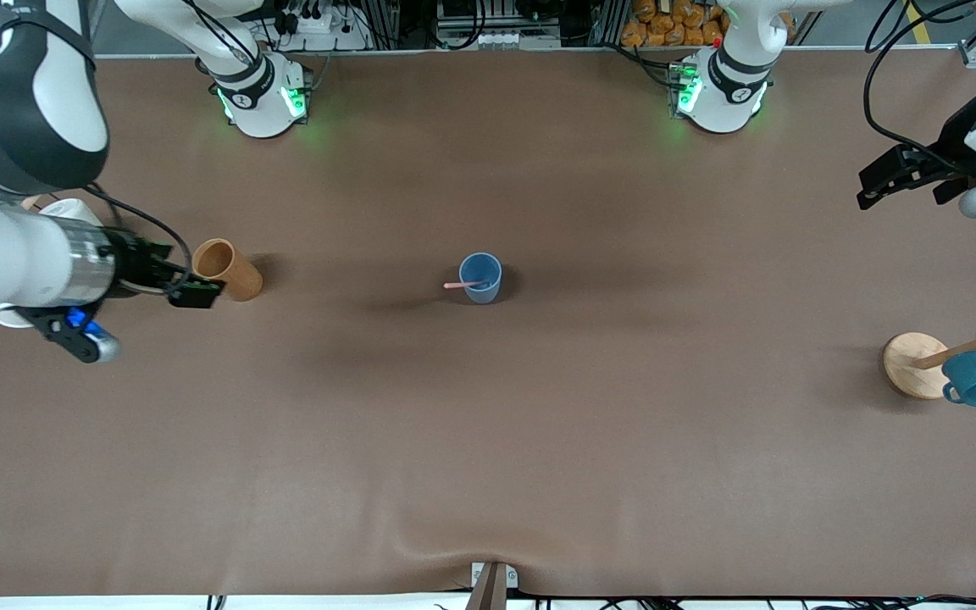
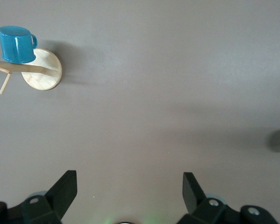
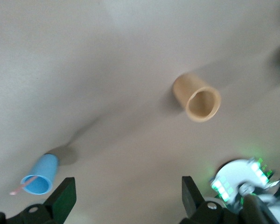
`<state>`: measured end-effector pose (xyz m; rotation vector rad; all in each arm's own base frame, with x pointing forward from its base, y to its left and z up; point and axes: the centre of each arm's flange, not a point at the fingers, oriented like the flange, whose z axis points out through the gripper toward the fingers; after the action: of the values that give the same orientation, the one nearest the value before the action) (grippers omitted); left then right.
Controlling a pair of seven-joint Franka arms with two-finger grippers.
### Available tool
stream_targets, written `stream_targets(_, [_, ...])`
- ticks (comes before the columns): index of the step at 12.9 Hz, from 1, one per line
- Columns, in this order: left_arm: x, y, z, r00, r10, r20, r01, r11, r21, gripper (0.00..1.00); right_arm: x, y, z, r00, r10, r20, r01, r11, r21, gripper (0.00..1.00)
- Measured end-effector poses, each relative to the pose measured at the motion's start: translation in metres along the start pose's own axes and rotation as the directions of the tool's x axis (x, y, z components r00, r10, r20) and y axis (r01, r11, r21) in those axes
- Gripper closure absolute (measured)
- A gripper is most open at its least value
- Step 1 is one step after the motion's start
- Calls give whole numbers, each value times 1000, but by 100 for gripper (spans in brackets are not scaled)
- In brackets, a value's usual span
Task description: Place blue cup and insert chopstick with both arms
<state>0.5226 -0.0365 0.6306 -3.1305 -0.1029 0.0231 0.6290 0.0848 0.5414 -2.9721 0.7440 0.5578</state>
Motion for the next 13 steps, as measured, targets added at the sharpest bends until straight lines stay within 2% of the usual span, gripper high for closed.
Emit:
stream_targets(4, [1,1,-1,1000,1,-10,-1,1000,-1,0,42,77,-17,980,-197,-37,197,980,-4,0])
stream_targets(7, [1,2,-2,1000,3,-10,-3,1000,-1,0,52,103,-29,945,-311,-103,312,950,-4,0])
stream_targets(10, [2,3,-1,1000,6,-9,-6,1000,-1,0,42,124,-33,926,-344,-153,351,936,19,0])
stream_targets(13, [2,5,0,1000,8,-8,-8,1000,-1,0,11,145,-33,916,-362,-173,376,925,52,0])
